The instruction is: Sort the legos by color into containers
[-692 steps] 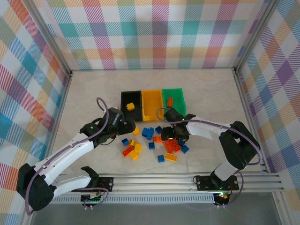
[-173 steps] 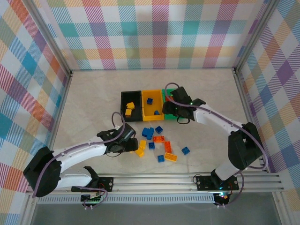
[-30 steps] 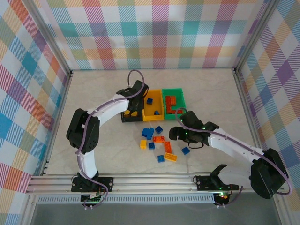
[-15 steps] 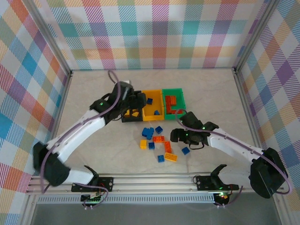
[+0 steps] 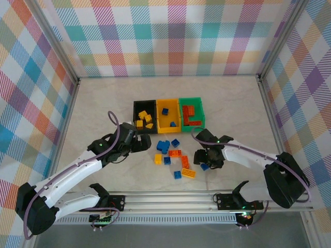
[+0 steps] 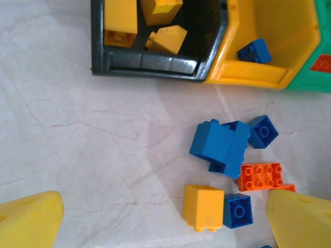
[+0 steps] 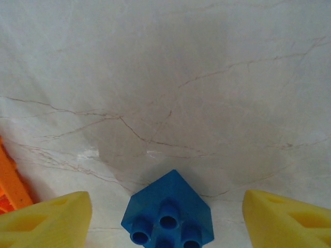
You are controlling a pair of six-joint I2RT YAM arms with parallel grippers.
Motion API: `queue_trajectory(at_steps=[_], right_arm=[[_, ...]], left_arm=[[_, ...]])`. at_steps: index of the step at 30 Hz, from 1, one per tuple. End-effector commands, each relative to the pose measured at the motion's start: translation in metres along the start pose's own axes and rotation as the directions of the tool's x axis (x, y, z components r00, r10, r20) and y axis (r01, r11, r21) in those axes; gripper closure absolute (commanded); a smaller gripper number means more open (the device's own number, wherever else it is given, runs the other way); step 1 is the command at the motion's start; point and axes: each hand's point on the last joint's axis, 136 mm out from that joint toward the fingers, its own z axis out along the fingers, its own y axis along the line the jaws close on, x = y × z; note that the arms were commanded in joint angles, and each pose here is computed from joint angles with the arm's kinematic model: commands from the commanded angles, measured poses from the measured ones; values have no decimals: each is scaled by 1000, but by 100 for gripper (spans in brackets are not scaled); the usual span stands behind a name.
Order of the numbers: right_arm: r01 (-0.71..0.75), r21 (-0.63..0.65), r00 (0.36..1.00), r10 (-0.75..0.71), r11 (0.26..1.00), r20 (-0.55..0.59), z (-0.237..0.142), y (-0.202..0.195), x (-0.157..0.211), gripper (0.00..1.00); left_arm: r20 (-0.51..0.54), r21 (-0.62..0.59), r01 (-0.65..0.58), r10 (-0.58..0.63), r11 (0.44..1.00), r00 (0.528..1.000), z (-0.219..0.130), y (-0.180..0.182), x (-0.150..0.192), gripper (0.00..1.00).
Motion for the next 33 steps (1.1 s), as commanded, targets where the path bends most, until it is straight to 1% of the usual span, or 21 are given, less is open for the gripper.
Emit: queue_trajectory(at_steps=[1,5,8,12,15,19,21,24,28,31,33], right_arm=[[2,13,999,-1,1000,-34,8,5,8,28],[12,70,999,-8,998,-54,15,5,14,40],[8,103,998,-2,995,-64,19,4,20,47],[2,81,999,1,997,-39,17,9,17,54],[5,40,1000,-6,999,20,2,18,5,59],[50,-27,989,-46,998,143,-33,40,-23,59],[91,-67,975,-76,994,207,-53,59,-43,60],[173,-124,948,-131,977,289,-78,97,-74,59],[232,-168,920,-159,958,359,-88,152,-122,59],[235,-180,911,-152,955,383,-82,185,-158,59],[242,-160,904,-162,957,395,-75,201,-179,58]], left_arm=[[-20,-39,14,-15,999,1000,2,9,8,0],[-18,-48,18,-19,999,1000,6,10,9,0],[-14,-57,6,-7,998,1000,4,10,6,0],[-3,-69,-14,14,998,1000,0,11,2,0],[24,-83,-9,11,997,1000,-5,18,0,0],[83,-69,-2,8,998,997,-18,24,-4,0],[99,-82,4,4,997,995,-21,31,-3,0],[125,-102,42,-29,994,992,-25,42,0,0],[134,-59,64,-56,996,989,-23,43,7,0],[127,-75,66,-56,995,990,-21,48,10,0],[118,-87,67,-56,994,991,-22,50,12,0]])
